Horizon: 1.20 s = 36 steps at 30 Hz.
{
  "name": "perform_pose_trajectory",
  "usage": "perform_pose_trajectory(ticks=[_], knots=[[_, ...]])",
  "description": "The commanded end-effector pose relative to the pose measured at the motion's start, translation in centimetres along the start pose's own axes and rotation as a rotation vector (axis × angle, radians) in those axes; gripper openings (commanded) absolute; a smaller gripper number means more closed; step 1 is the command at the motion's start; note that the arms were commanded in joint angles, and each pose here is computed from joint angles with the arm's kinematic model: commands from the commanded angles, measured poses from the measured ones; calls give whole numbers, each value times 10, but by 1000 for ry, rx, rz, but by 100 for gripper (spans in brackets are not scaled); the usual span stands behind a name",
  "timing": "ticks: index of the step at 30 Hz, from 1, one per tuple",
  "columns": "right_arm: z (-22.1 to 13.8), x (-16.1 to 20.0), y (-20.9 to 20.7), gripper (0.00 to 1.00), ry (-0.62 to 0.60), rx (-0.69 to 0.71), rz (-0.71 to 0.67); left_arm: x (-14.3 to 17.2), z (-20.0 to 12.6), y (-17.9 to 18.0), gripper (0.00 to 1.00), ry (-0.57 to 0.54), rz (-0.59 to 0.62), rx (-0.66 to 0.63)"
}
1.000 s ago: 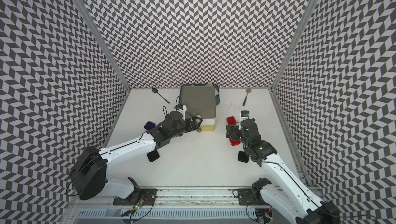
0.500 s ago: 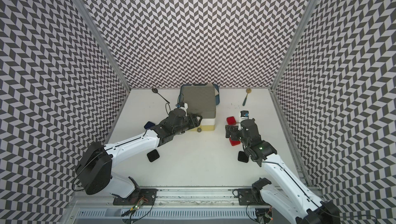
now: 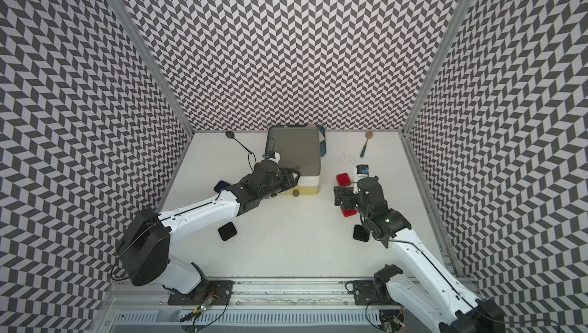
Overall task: Place the brooch boxes into the drawer by color
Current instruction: Open the drawer in the storage box.
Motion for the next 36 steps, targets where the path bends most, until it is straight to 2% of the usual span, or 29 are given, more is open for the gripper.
perform_pose_trajectory(ticks=[1, 6, 18, 22, 29, 36], knots=[[-1, -7, 2, 95, -47, -18, 9, -6, 1, -9, 55, -21, 6, 8], [-1, -7, 2, 96, -47, -20, 7, -8, 0, -9, 50, -29, 1, 4], [-2, -7, 3, 95, -42, -28, -5, -9, -5, -9, 25, -40, -8, 12], [-2, -8, 5, 95, -40, -39, -10, -7, -8, -6, 20, -39, -15, 15], [-9, -12, 8, 94, -37, -63, -12, -3, -19, -6, 12, -36, -32, 40], [-17, -17, 9, 94, -48, -65, -7, 10, -37, -1, 12, -29, -50, 63]])
Point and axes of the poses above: each gripper's point midway between its finger pads, its own z axis out along the fingers, its own y axis along the line the jaws close on, x = y × z, the point moved 6 cm from there along -z, back along the fingers, and after that the axes turned 2 degrees about -z, right-handed, at the moved point
